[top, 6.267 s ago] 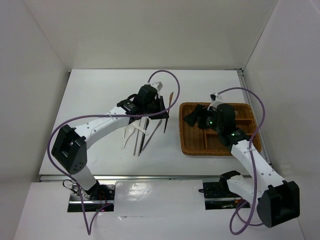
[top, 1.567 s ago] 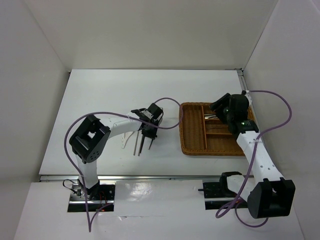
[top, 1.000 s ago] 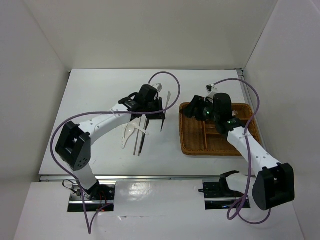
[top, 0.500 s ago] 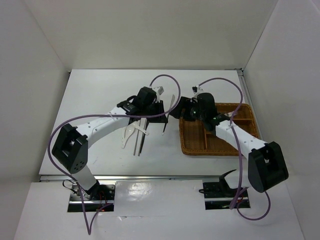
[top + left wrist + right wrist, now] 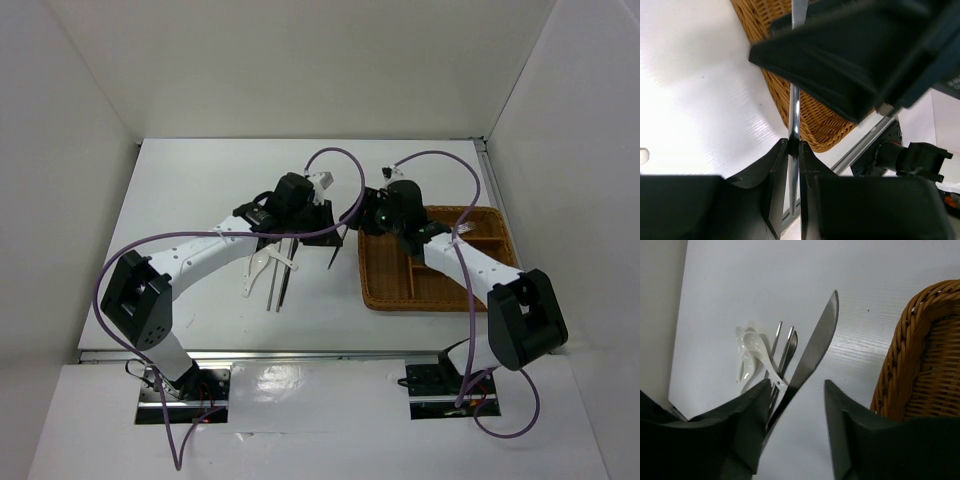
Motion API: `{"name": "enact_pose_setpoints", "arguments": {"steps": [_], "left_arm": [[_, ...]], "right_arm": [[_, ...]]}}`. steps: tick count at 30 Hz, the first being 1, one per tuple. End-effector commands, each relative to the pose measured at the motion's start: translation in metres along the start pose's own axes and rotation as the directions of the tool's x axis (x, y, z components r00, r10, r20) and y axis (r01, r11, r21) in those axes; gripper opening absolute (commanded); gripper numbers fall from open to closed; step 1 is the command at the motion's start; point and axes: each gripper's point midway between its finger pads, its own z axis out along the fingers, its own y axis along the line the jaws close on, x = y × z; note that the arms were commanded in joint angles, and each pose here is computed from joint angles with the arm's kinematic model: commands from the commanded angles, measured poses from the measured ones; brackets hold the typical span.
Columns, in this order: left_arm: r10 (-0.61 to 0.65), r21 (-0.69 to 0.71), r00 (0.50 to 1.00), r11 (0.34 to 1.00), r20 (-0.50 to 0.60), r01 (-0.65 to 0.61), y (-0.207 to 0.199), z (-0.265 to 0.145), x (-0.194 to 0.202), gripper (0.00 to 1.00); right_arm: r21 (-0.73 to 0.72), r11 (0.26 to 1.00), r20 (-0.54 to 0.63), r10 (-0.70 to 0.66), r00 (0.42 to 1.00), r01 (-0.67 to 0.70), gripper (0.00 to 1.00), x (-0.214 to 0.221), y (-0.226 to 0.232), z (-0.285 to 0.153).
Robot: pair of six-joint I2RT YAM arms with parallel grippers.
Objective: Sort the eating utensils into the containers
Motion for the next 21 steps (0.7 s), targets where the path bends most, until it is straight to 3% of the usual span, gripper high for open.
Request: {"name": "enact_pose_setpoints", "arguments": {"steps": [1, 2, 3, 5, 8, 11, 13, 16, 21], "left_arm": [[0.04, 0.071, 0.998, 0.997, 0.046, -0.043, -0.02, -0.007, -0.013, 0.18], [0.057, 0.088, 0.997, 0.994, 0.044, -0.061, -0.025, -0.006, -0.011, 0.18], [0.057, 0.088, 0.997, 0.994, 0.044, -0.061, -0.025, -0.006, -0.011, 0.18], [0.064, 0.091, 0.997, 0.994, 0.03, -0.066, -0.024, -0.001, -0.009, 0.18], [0.049, 0.05, 0.999, 0.998, -0.006, -0.048, -0.015, 0.003, -0.003, 0.23], [0.041, -0.011, 0.999, 0.999, 0.003, -0.041, -0.007, 0.001, -0.007, 0.3], [0.041, -0.087, 0.999, 0.995, 0.001, -0.041, 0.008, 0.0, -0.004, 0.4], [0.036, -0.129, 0.999, 0.991, 0.03, -0.032, 0.016, -0.007, -0.013, 0.52], [-0.001, -0.197, 0.997, 0.98, 0.079, 0.016, 0.044, -0.023, -0.028, 0.57]], "right_arm": [[-0.039, 0.999, 0.07, -0.005, 0.998, 0.008, 0.51, -0.026, 0.019, 0.01], [-0.051, 0.999, 0.057, 0.006, 0.998, -0.003, 0.45, -0.025, 0.022, 0.012], [-0.064, 0.998, 0.047, 0.014, 0.999, -0.011, 0.33, -0.024, 0.024, 0.012], [-0.064, 0.998, 0.047, 0.015, 0.999, -0.012, 0.22, -0.025, 0.024, 0.017], [0.088, 0.992, 0.043, 0.089, 0.995, -0.093, 0.0, -0.031, 0.005, 0.02], [0.3, 0.933, 0.127, 0.167, 0.978, -0.198, 0.0, -0.05, -0.03, 0.013], [0.445, 0.845, 0.178, 0.241, 0.954, -0.297, 0.0, -0.056, -0.069, -0.001], [0.502, 0.767, 0.276, 0.297, 0.914, -0.401, 0.0, -0.075, -0.113, -0.032], [0.491, 0.692, 0.486, 0.286, 0.826, -0.529, 0.0, -0.108, -0.155, -0.099]]}}
